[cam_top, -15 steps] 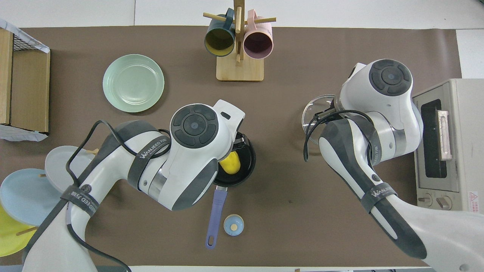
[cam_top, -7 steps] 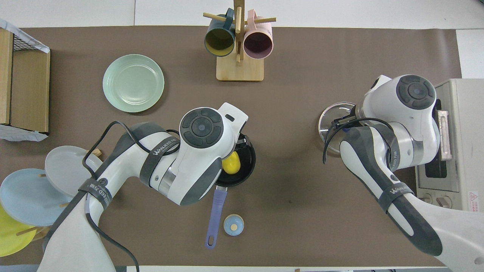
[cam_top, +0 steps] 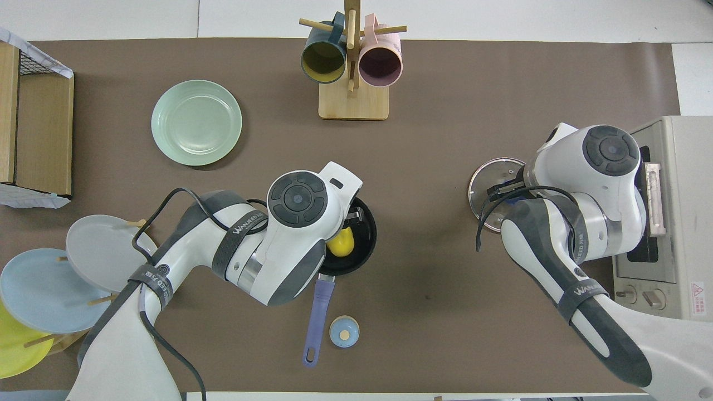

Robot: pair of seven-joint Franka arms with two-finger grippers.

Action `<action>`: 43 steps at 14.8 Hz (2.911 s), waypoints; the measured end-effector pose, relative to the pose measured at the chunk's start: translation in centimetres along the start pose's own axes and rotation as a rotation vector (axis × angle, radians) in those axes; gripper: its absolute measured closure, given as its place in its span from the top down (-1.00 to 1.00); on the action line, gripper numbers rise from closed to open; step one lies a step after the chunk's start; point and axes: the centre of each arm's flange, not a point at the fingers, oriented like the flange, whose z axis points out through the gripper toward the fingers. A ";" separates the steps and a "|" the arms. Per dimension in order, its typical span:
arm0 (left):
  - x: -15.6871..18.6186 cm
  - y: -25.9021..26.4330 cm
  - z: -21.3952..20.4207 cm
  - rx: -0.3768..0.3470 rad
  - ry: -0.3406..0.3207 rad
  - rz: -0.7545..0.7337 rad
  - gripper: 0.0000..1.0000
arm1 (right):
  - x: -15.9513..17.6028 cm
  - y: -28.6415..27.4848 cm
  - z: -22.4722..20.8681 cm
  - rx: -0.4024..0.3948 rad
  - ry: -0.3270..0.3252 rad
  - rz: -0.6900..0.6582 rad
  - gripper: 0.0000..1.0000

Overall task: Transfer potato from pot to plate
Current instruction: 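Set the lid down near the toaster while the left gripper reaches the pot, then grasp the yellow potato with the left gripper while the right gripper withdraws, then lift the potato and carry it to the green plate with the left gripper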

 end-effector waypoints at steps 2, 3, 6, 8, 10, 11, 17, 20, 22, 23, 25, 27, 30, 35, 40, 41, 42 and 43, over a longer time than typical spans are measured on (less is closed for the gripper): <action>0.1 0.0 0.5 -0.001 0.001 -0.012 1.00 | 0.2 0.1 -1.8 -0.002 0.000 0.002 1.00; 0.1 0.1 0.7 -0.006 0.006 -0.016 1.00 | 0.4 0.2 -3.7 -0.002 -0.015 0.004 1.00; 0.2 0.3 1.2 -0.008 0.008 -0.023 1.00 | 1.0 0.9 -13.2 0.000 -0.056 0.019 1.00; -0.1 0.5 1.6 -0.004 0.005 -0.027 1.00 | 0.5 1.8 -19.6 0.002 -0.078 0.038 1.00; -0.5 0.9 2.0 -0.001 0.001 -0.025 1.00 | -0.7 3.0 -23.7 0.004 -0.089 0.061 1.00; -0.6 1.0 2.1 0.000 0.000 -0.025 0.99 | -1.2 3.3 -24.7 0.007 -0.098 0.069 1.00; -0.5 1.0 2.2 0.000 0.001 -0.026 0.16 | -1.9 5.9 -24.6 0.041 -0.123 0.123 1.00; -0.5 1.0 2.2 0.000 0.001 -0.026 0.12 | -1.9 5.9 -24.6 0.041 -0.123 0.122 1.00; -0.5 1.0 2.2 0.000 0.001 -0.026 0.12 | -1.9 6.1 -24.7 0.040 -0.116 0.126 1.00; -0.5 1.0 2.2 0.000 0.001 -0.027 0.12 | -1.9 6.2 -24.7 0.040 -0.115 0.128 1.00; -0.4 1.0 2.0 -0.001 0.003 -0.029 0.12 | -2.0 6.3 -24.9 0.040 -0.112 0.129 1.00; -0.3 0.9 0.9 -0.001 0.003 -0.031 0.12 | -2.2 6.3 -25.2 0.036 -0.106 0.129 1.00; 0.2 0.3 -4.3 -0.004 0.003 -0.043 0.12 | -2.4 6.3 -26.0 0.029 -0.093 0.129 1.00; 5.9 -5.6 -16.2 -0.042 0.012 -0.103 0.12 | -2.5 6.0 -26.4 0.026 -0.085 0.123 1.00; 15.6 -19.3 -19.1 -0.081 0.034 -0.048 0.12 | -2.5 5.8 -26.7 0.023 -0.083 0.119 1.00; 17.2 -21.7 -18.3 -0.087 0.041 -0.019 0.12 | -2.6 5.7 -27.0 0.023 -0.085 0.119 1.00; 18.7 -23.4 -17.1 -0.088 0.054 0.002 0.12 | -2.6 5.8 -27.2 0.023 -0.086 0.123 1.00; 20.1 -24.5 -15.5 -0.088 0.068 0.022 0.12 | -2.7 6.1 -27.4 0.023 -0.082 0.130 1.00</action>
